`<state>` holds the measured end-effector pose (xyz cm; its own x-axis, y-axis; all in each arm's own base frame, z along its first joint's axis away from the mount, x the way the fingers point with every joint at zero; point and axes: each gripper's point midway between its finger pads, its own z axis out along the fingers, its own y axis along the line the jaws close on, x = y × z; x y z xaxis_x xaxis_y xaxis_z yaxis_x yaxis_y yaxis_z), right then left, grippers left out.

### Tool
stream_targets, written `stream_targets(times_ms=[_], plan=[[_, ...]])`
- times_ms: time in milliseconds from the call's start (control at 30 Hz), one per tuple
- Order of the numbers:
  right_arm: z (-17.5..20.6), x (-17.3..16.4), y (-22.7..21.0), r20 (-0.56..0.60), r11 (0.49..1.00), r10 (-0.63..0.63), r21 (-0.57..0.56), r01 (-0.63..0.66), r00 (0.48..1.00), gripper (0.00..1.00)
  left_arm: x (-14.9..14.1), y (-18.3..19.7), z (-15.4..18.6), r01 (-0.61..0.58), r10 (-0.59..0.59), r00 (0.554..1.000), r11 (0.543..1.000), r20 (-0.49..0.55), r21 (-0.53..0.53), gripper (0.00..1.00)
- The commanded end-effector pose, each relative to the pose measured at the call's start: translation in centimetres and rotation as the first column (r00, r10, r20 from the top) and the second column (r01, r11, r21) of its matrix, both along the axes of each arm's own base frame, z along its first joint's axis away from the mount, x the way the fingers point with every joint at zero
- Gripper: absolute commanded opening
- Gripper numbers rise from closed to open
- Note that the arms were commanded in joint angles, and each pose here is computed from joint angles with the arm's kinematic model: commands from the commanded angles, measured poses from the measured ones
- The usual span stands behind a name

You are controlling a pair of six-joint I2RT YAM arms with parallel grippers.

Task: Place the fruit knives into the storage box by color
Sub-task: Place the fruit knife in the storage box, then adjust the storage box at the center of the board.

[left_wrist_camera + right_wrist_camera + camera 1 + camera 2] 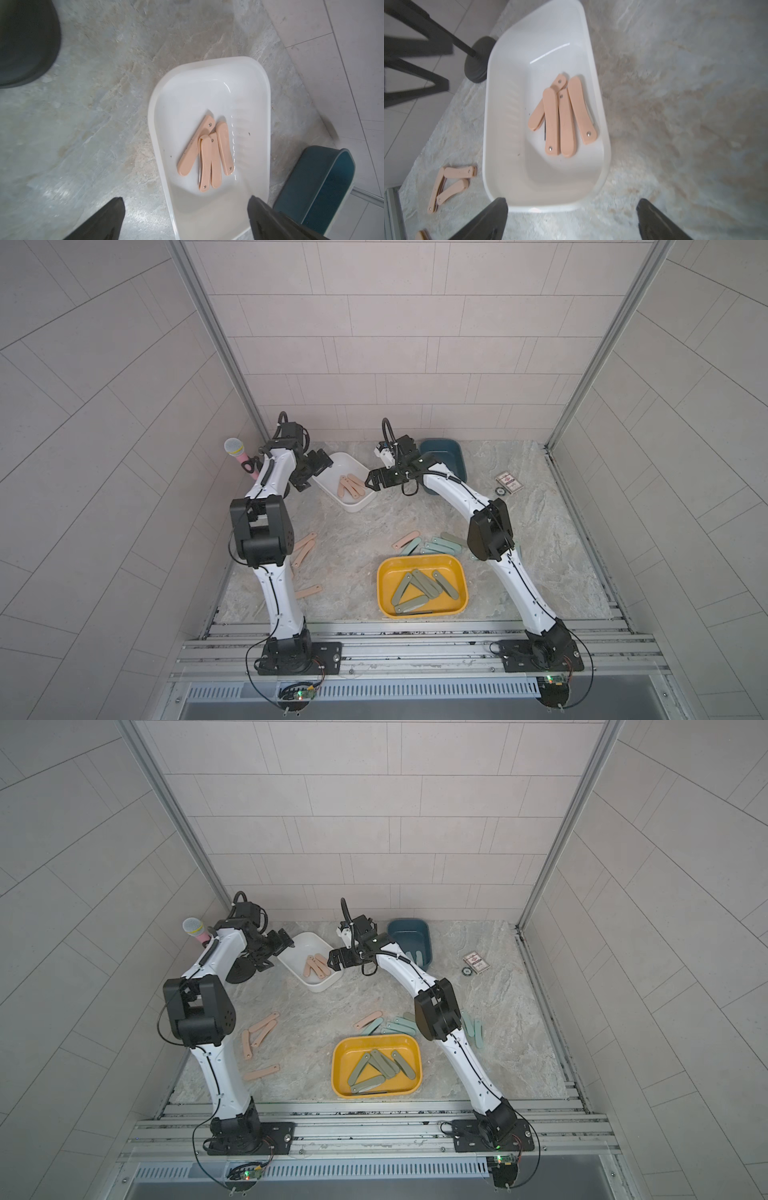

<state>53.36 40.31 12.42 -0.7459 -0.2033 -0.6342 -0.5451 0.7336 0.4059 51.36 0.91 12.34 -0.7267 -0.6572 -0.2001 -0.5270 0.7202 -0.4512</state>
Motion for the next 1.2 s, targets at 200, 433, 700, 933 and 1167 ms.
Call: stream_targets(times_ms=[200,433,700,933,1167], plan=[[-1.2,-1.6,2.5,-0.081,0.993,0.081,0.091,-0.073,0.993,0.85,2.8,-3.7,-2.9,0.067,-0.065,0.998,0.990,0.016,-0.124,1.00],[0.1,-2.8,2.5,-0.073,0.989,0.121,0.097,-0.114,0.990,0.64,4.4,-6.5,-2.9,0.139,-0.135,0.990,0.979,0.036,-0.152,1.00],[0.5,-4.8,2.2,-0.090,0.988,0.140,0.079,-0.134,0.986,0.58,4.2,-6.9,-3.0,0.156,-0.153,0.988,0.978,0.028,-0.137,0.97],[1.2,-7.1,1.9,-0.107,0.988,0.148,0.056,-0.143,0.983,0.58,3.6,-8.2,-4.3,0.186,-0.190,0.982,0.972,-0.013,-0.143,0.94],[0.8,-7.9,-0.1,-0.118,0.994,0.107,0.007,-0.107,0.987,0.66,3.0,-8.8,-6.1,0.216,-0.225,0.973,0.967,-0.056,-0.134,0.94]])
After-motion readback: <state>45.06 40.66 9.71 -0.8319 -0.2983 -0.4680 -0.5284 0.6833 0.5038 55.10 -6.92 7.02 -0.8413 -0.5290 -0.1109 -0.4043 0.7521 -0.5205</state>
